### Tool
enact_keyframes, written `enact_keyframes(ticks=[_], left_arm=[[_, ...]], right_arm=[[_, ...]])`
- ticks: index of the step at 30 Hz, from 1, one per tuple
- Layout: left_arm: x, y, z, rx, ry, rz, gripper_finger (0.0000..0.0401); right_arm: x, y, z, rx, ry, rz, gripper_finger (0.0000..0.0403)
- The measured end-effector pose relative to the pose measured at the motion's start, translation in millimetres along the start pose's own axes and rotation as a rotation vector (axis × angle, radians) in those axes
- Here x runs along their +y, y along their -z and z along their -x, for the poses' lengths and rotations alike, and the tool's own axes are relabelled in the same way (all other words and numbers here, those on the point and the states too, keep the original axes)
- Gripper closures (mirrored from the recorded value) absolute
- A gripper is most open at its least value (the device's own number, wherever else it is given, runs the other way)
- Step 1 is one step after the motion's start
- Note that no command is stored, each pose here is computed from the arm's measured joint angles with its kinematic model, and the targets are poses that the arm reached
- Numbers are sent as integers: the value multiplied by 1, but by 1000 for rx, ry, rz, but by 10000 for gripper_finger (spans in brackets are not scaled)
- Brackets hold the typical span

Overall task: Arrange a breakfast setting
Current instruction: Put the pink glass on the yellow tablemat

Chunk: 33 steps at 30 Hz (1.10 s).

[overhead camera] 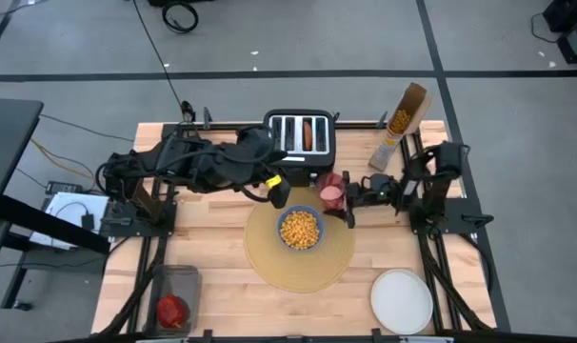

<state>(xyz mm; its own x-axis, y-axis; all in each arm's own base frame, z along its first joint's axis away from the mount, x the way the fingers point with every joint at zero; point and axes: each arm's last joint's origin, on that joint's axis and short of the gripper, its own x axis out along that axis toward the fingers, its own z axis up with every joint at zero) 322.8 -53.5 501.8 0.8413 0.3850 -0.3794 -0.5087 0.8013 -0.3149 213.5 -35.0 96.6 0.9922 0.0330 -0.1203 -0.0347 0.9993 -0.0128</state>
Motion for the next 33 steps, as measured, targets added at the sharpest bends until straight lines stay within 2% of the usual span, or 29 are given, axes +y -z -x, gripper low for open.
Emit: enact_keyframes(ticks=[9,15,23,33], left_arm=[[3,6,-1,49,-39,3,127],[3,8,-1,63,-45,-9,127],[2,12,1,82,-48,-15,127],[3,13,1,90,-57,-10,126]], right_arm=[[-9,20,-7,79,-22,21,69],[-12,20,-20,58,-45,36,69],[-12,23,-20,70,-47,25,69],[-11,26,-16,97,-49,9,31]])
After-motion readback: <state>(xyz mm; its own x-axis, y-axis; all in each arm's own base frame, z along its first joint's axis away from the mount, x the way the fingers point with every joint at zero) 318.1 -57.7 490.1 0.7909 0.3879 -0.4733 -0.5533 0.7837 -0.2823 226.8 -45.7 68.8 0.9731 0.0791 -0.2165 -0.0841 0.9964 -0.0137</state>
